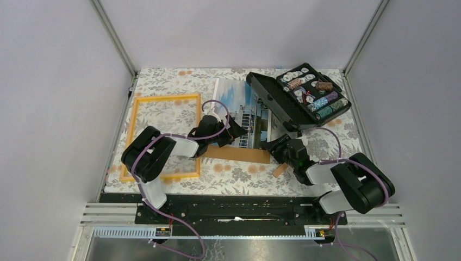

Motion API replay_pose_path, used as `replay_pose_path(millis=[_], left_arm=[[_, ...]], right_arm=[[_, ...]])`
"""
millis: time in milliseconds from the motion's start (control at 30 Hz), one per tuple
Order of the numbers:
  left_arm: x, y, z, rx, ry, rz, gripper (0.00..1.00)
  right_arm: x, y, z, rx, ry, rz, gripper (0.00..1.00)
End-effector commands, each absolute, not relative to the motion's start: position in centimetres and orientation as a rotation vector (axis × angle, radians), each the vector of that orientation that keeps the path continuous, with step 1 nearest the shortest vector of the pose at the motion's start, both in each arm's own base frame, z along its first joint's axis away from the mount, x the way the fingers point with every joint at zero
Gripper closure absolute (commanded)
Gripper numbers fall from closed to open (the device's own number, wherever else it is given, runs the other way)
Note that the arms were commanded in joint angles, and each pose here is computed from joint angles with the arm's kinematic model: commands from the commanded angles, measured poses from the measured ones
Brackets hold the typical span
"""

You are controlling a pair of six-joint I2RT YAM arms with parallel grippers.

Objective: Put the photo into the frame

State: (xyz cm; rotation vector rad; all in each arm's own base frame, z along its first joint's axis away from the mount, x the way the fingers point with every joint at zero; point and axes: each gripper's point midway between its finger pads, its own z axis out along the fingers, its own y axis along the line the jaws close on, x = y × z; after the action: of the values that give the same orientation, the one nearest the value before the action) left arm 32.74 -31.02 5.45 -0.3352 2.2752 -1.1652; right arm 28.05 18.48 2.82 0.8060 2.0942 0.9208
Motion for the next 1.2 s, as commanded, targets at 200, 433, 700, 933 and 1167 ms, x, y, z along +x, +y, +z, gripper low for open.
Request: replay_pose_path(millis=[200, 433, 700, 933, 1167], left_arm=[[30.4, -29.1, 0.0, -0.391, 2.475, -1.029, 0.01], [30.3, -29.1, 0.0, -0.398, 2.475, -1.067, 0.01], [30.3, -28.7, 0.0, -0.4, 2.472, -1.082, 0.01], [30.2, -28.5, 0.2, -0.404, 2.461, -1.107, 0.01], [30.1, -28.5, 0.5, -0.39, 2.449, -1.122, 0.01]], right_arm=[[29.4, 18.3, 1.9, 0.843, 2.078, 0.855, 0.44], [30.6, 20.2, 2.4, 0.806, 2.032, 0.878, 0.42], [32.1, 22.8, 3.6, 0.785, 1.945, 0.933, 0.35], [33.0, 23.5, 4.9, 0.764, 1.846, 0.956, 0.33], [33.6, 22.4, 6.2, 0.849, 1.686, 0.982, 0.38]])
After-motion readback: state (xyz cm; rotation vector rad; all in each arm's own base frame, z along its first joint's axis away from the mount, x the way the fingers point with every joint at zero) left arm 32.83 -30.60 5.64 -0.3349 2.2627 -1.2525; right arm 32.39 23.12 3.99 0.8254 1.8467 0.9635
